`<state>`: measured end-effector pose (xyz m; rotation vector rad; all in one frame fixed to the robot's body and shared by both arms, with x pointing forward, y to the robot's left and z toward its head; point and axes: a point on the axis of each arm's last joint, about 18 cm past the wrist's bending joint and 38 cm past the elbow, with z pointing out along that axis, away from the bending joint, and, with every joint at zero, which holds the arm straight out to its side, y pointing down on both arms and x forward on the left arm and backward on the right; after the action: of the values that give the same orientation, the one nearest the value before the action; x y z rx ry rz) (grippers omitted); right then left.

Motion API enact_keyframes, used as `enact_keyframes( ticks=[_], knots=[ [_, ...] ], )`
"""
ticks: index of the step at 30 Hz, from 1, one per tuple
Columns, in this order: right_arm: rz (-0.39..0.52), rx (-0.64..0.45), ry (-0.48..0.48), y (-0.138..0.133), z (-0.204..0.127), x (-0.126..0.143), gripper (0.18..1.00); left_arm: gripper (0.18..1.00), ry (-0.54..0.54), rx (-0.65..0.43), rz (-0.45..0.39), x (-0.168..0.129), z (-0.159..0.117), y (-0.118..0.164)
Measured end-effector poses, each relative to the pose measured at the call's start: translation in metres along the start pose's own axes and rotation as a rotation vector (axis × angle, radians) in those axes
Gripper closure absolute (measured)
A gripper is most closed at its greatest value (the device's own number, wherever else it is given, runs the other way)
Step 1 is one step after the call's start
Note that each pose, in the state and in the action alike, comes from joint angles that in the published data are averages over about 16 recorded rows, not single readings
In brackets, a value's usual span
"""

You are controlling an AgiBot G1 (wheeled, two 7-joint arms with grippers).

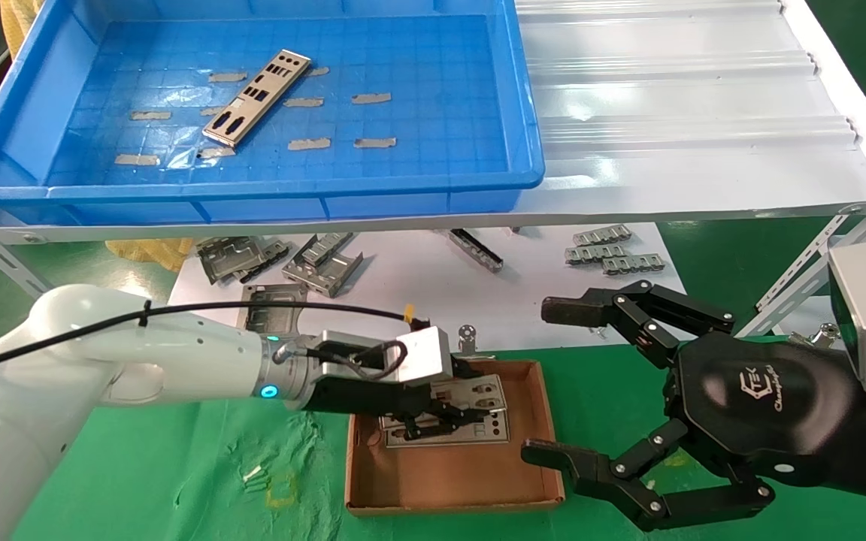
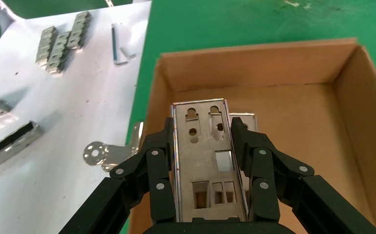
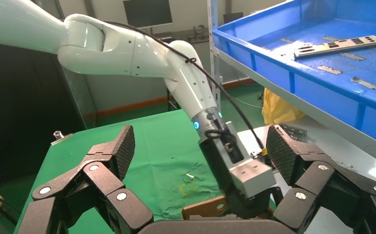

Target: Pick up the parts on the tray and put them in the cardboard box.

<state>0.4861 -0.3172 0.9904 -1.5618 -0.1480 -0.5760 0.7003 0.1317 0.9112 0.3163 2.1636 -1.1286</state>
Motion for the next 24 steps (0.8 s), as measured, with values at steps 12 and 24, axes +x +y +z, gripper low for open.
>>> enact_keyframes(
  ticks=[12, 24],
  knots=[
    [0.0, 0.0, 0.0, 0.0, 0.0, 0.0, 0.179, 0.658, -0.002, 0.014, 0.005, 0.002, 0.003, 0.003],
    [0.0, 0.0, 0.0, 0.0, 0.0, 0.0, 0.179, 0.468, 0.003, 0.111, -0.12, 0.002, -0.022, 0.002]
  ],
)
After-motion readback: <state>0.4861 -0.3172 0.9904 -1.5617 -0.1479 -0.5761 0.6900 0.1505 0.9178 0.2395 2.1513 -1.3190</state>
